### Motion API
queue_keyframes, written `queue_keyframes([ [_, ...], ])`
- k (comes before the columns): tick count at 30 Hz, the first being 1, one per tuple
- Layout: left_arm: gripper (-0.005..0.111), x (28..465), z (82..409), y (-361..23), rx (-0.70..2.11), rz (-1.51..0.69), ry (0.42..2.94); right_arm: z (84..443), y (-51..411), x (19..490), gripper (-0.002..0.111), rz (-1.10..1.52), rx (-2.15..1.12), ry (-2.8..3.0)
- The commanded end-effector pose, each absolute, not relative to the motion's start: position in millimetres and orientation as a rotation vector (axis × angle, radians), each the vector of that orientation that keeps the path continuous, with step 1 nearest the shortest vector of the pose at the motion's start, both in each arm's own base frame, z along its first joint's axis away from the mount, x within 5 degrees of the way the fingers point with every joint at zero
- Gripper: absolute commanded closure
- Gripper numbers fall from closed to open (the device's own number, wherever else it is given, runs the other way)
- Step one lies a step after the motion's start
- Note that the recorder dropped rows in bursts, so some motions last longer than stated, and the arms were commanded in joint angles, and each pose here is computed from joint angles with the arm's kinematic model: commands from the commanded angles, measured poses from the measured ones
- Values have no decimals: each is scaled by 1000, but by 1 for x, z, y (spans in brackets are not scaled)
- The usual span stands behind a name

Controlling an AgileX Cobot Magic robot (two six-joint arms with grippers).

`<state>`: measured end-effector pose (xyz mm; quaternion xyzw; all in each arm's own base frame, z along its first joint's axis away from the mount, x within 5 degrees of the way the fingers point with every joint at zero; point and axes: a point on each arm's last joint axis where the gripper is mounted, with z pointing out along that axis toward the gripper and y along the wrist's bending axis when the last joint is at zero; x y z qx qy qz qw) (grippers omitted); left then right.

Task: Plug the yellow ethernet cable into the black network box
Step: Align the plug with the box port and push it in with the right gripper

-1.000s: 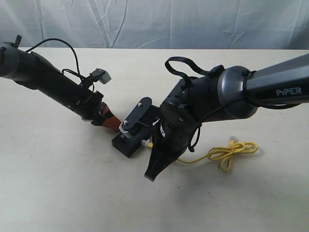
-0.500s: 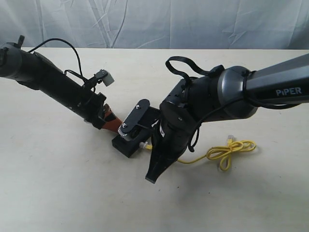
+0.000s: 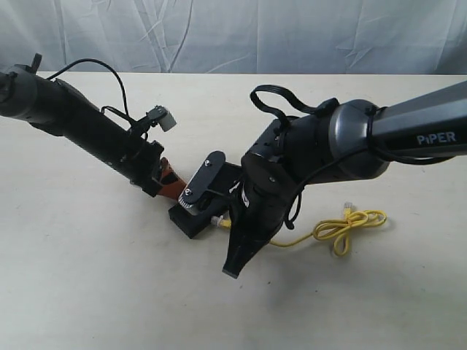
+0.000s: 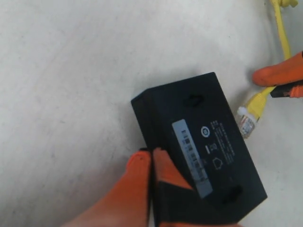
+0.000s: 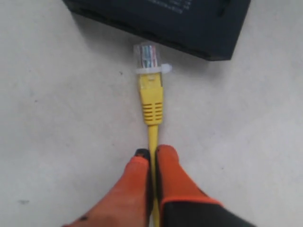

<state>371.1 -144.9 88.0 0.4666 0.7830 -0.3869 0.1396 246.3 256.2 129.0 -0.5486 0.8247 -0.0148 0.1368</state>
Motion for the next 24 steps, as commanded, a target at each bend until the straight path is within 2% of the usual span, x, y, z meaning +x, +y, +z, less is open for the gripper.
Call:
queue_keyframes([
  [1, 107, 370, 89, -149, 1360, -1129, 2249, 122, 257, 248, 108, -59, -1621, 2370],
  [5, 107, 370, 89, -149, 1360, -1129, 2249, 113, 258, 248, 108, -59, -1626, 2381],
  [24, 107, 370, 89, -149, 1361, -1127, 2249, 126, 260, 249, 108, -19, -1568, 2359],
])
